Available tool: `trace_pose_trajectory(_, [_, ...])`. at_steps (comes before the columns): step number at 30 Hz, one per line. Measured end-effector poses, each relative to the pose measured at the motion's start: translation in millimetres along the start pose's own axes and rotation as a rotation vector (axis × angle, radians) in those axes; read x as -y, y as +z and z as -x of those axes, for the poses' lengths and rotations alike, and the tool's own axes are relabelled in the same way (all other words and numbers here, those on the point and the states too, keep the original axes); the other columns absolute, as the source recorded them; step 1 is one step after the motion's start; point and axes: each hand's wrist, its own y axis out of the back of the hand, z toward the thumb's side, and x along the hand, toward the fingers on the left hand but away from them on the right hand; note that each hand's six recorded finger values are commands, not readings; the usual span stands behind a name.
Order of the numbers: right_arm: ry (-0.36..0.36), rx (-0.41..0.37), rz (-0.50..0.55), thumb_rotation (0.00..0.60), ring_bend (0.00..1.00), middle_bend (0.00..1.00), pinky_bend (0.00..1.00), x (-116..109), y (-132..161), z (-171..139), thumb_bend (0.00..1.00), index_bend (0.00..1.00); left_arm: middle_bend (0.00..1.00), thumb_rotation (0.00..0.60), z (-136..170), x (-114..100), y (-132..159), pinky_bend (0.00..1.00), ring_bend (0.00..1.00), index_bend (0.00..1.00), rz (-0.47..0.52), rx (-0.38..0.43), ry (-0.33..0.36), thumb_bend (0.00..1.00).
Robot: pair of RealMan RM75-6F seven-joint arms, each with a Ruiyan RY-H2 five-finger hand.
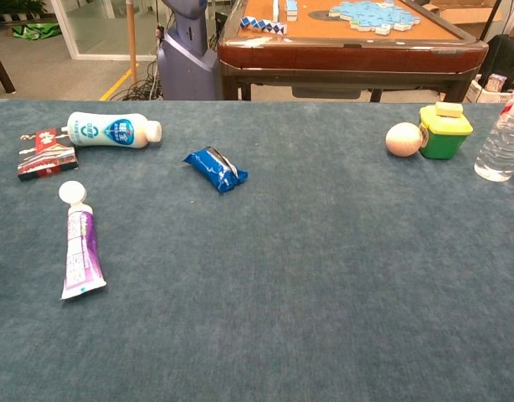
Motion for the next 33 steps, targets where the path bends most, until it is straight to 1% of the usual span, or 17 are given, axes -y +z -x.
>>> trace_pose_trajectory(1, [-0.003,-0.002,-0.003,0.466,0.0,0.07,0.0,-3,2,1,0.05,0.09,0.34,0.6,-8,4,7,0.18,0.22,0.29,0.002,0.053,-0.038,0.47])
trace_pose_trajectory(4, [-0.004,-0.002,-0.003,0.468,0.0,0.07,0.0,-5,4,1,0.05,0.08,0.34,0.6,-26,14,21,0.18,0.22,0.29,-0.027,0.156,-0.126,0.47])
trace_pose_trajectory(7, [0.009,0.008,0.001,0.468,0.0,0.07,0.0,-2,3,0,0.05,0.08,0.34,0.6,-43,25,28,0.18,0.22,0.29,-0.053,0.216,-0.197,0.47])
trace_pose_trajectory(10, [0.019,0.02,0.009,0.467,0.0,0.07,0.0,2,0,-2,0.05,0.08,0.34,0.6,-58,38,34,0.18,0.22,0.28,-0.079,0.258,-0.252,0.47])
trace_pose_trajectory(14, [0.025,0.035,0.012,0.466,0.0,0.07,0.0,4,-3,-4,0.05,0.08,0.33,0.6,-71,55,39,0.18,0.22,0.27,-0.122,0.292,-0.31,0.47])
trace_pose_trajectory(16, [0.029,0.04,0.013,0.466,0.0,0.07,0.0,5,-5,-6,0.05,0.08,0.33,0.6,-75,61,41,0.18,0.22,0.27,-0.157,0.306,-0.327,0.47])
trace_pose_trajectory(22, [0.04,0.053,0.02,0.467,0.0,0.07,0.0,9,-9,-8,0.05,0.08,0.33,0.6,-78,76,43,0.18,0.22,0.27,-0.288,0.334,-0.351,0.47])
trace_pose_trajectory(28, [0.045,0.061,0.03,0.468,0.0,0.07,0.0,13,-12,-9,0.05,0.08,0.33,0.6,-75,87,40,0.17,0.22,0.27,-0.369,0.33,-0.383,0.47])
trace_pose_trajectory(33, [0.051,0.064,0.033,0.469,0.0,0.07,0.0,15,-14,-11,0.05,0.08,0.33,0.6,-71,92,39,0.17,0.22,0.27,-0.438,0.333,-0.386,0.47])
